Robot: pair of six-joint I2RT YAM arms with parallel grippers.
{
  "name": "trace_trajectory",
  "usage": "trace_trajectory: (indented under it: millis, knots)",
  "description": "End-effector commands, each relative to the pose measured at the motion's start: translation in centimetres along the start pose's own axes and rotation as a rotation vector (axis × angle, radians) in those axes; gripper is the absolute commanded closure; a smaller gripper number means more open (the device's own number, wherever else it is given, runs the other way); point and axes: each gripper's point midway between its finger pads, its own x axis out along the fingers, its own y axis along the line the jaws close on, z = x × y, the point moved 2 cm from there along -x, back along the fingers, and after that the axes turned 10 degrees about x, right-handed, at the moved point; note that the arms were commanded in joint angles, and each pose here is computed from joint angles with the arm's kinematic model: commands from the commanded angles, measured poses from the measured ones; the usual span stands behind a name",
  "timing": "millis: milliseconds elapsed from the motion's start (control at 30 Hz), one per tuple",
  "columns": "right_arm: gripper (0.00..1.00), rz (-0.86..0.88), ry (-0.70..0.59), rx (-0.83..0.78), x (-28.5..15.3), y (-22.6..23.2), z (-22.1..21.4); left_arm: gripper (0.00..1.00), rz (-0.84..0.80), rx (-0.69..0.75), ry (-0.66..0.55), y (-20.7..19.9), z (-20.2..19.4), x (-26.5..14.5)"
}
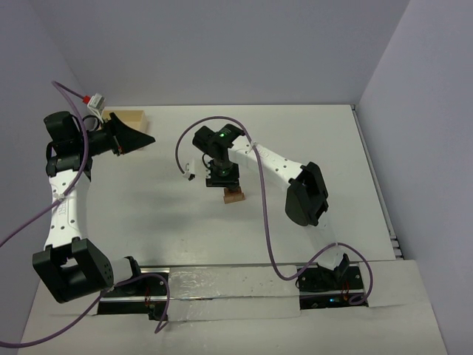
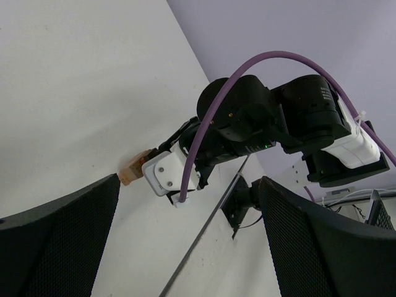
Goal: Build the wood block tower
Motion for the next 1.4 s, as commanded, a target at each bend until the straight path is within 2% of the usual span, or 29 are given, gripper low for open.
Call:
trace_trajectory:
  millis: [0,1033,1367]
  knots:
    - [0.95,0.041,0.092,-0.019,-0.54,1.2,-1.63,0.01,-0.03,0.069,-0.019,-1.37,0.65,-0.53]
    - [0.9,0.025,0.094,-0.033,-0.35,1.25,-0.83,0.01,-0.038,0.063,-0.021,-1.44,0.37,-0.58]
    - [0.81,0.026,0.095,-0.037,-0.26,1.23,-0.77,0.01,-0.04,0.061,-0.02,-1.36,0.29,-0.57]
